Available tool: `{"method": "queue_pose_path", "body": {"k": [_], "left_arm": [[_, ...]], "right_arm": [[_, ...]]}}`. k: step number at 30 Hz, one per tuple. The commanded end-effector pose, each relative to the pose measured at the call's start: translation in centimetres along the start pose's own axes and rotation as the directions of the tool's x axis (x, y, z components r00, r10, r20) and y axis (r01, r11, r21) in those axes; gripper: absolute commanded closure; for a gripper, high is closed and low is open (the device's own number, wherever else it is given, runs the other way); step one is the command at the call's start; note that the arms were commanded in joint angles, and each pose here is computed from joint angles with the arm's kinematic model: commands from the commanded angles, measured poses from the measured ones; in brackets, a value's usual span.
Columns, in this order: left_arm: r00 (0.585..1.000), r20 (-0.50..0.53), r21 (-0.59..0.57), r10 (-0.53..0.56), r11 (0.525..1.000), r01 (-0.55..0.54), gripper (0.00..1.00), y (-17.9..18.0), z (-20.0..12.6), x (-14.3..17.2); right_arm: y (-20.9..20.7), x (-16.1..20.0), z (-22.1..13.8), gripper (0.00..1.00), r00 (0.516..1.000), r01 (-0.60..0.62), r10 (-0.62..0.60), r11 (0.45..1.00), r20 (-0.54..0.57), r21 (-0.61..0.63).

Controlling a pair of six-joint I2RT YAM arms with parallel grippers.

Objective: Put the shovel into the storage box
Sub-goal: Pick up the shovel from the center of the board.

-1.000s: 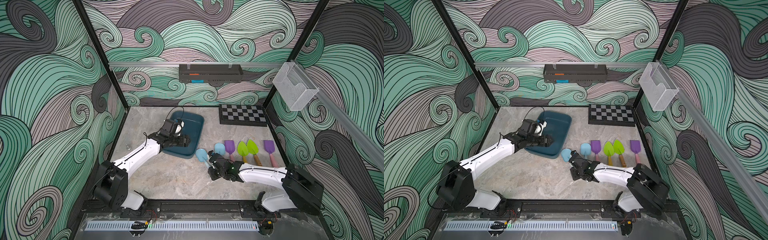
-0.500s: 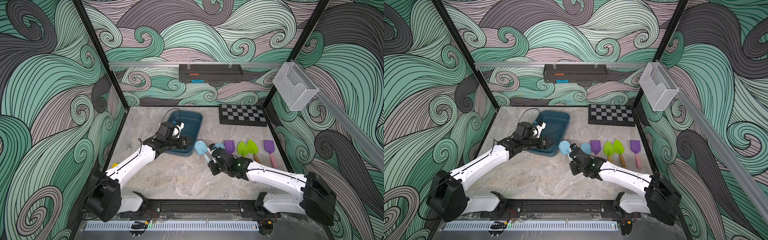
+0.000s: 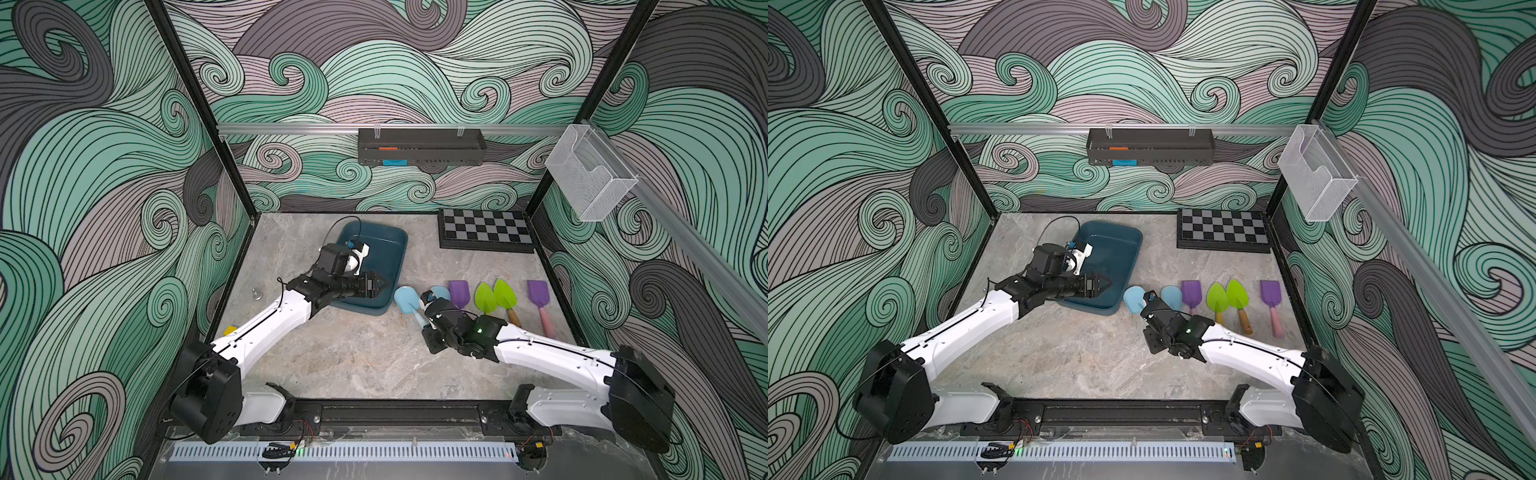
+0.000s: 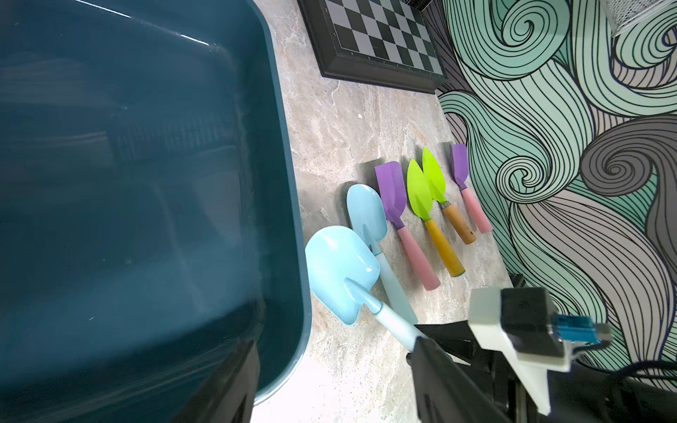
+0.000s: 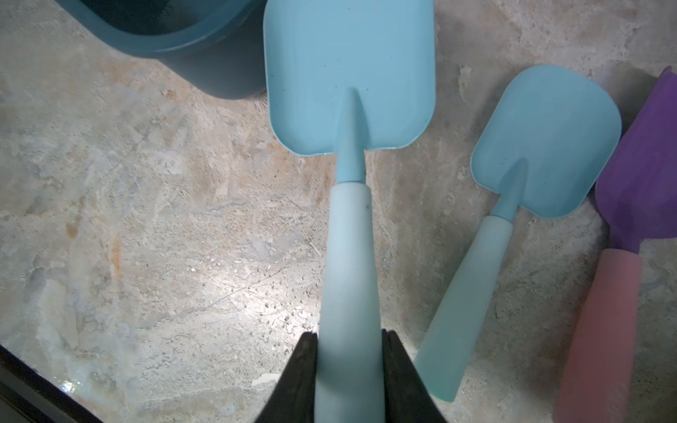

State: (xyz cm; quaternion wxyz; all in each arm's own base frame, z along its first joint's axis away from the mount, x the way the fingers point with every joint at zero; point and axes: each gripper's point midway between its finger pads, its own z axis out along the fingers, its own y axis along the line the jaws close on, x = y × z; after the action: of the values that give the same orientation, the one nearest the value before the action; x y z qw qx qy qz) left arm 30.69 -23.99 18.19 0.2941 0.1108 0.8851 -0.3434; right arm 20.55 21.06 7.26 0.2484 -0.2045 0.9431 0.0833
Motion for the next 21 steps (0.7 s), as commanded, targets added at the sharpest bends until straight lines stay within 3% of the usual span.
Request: {"method": "queue_pose_path", "body": {"k": [1,10,21], "left_arm": [[1.0,0.001,0.015,0.011,1.0,-0.011,0.3,-0.4,0.3,-0.2],[1.0,-0.026,0.015,0.008,1.0,-0.008,0.3,0.0,1.1,0.4],[1.0,-0.023,0.107,-0.02,0.994,0.023,0.35,-1.4,2.3,-0.3]], "right_arm": [[-0.5,-0.4,-0.2,1.0,0.999,-0.026,0.025,1.0,0.034,0.017],[-2.1,0.7,0.0,1.0,0.996,-0.083,0.082,0.996,0.022,0.029],[0.1,-3.8,-2.4,1.0,0.992,-0.049,0.055,0.997,0.113,-0.057]]}}
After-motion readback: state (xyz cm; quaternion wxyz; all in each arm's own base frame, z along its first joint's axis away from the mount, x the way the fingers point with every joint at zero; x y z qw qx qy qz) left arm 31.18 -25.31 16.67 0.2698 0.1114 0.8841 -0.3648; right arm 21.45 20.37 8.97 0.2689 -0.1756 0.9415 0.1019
